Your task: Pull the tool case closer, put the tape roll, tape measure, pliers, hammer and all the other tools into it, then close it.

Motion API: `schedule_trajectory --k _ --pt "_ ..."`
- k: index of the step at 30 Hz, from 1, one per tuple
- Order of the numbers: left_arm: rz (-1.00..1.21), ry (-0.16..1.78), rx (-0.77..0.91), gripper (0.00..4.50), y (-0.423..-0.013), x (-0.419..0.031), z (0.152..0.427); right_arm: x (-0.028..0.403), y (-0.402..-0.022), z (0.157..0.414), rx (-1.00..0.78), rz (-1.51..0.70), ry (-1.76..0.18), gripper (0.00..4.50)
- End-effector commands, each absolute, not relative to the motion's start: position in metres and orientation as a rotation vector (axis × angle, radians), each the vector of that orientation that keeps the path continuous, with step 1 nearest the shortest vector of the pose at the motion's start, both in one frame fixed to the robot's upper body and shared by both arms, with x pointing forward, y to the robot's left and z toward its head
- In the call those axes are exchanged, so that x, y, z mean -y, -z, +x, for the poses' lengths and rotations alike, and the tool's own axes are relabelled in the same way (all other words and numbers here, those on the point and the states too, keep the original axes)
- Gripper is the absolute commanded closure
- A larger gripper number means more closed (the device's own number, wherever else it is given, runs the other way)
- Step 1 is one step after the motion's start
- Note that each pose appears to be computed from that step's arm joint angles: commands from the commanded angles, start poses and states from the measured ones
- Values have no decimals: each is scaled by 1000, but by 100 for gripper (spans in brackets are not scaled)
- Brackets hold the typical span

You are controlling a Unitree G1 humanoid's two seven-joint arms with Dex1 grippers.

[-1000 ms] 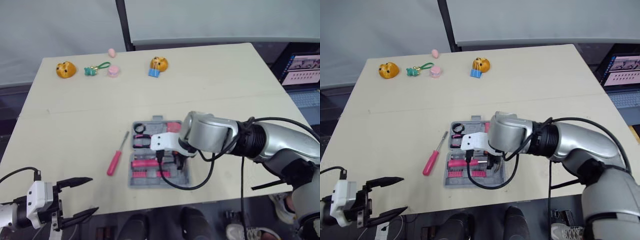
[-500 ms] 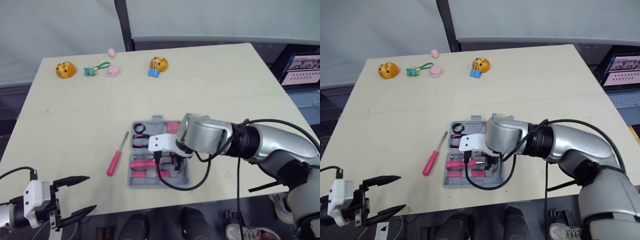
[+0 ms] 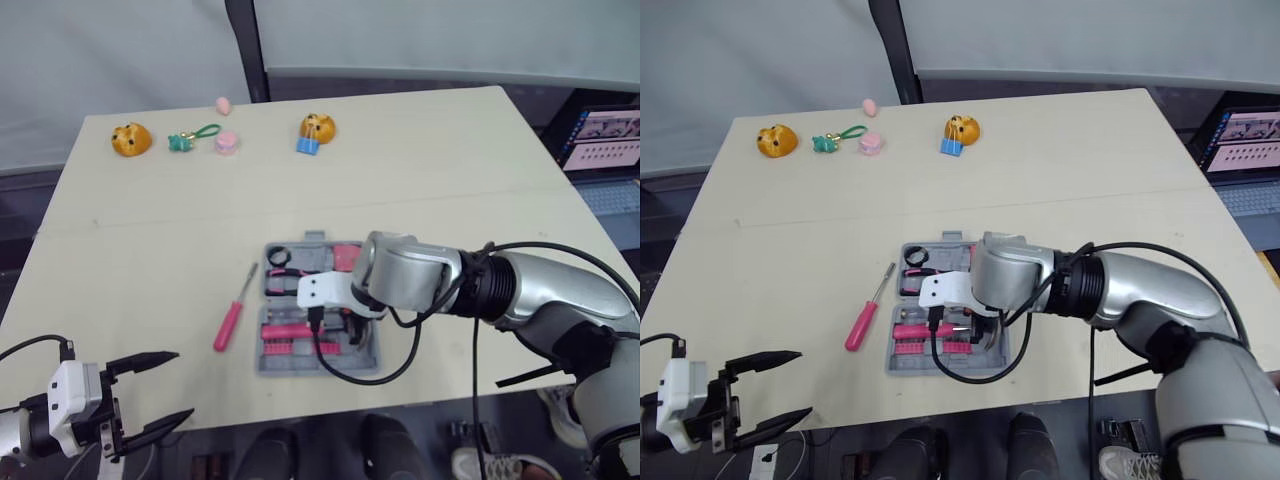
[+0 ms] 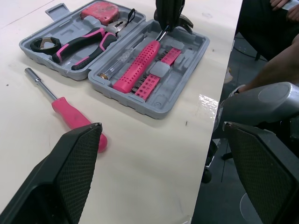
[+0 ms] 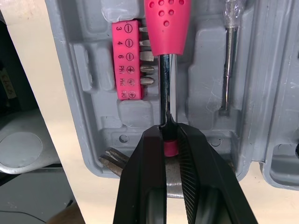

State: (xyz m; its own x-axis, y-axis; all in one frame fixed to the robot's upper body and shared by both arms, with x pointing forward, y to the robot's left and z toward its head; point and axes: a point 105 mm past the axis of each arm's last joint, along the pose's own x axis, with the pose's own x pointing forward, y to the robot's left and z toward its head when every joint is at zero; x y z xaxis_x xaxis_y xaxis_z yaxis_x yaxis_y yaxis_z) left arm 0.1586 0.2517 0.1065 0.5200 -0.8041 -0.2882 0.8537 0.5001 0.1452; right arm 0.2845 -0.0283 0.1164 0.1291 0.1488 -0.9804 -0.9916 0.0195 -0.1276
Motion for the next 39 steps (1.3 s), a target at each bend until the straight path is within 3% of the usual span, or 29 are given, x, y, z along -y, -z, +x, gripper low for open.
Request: schedule_trajectory --k 1,4,10,18,21,24,31,39 --pt "290 1015 -180 0 -109 -250 156 24 -119 283 -990 -1155 -1193 348" --pt "291 1018 -182 0 -108 -250 156 23 -132 281 -983 -1124 -1204 228" --pt "295 1026 -174 0 -110 -251 162 19 -157 268 -952 -1046 -1268 228" --pt "285 1032 -166 0 -114 -249 164 26 -163 264 -763 -691 -1350 228" --pt "282 1028 -164 0 -116 -250 164 24 -163 268 -651 -554 -1350 310" --pt "283 1025 -157 0 -118 -249 167 23 -158 268 -493 -467 -1366 448" --pt "267 1027 -140 0 -122 -248 171 20 -151 277 -273 -343 -1314 448" --pt "273 1043 -132 0 -123 -245 178 22 -126 285 -216 -322 -1310 448"
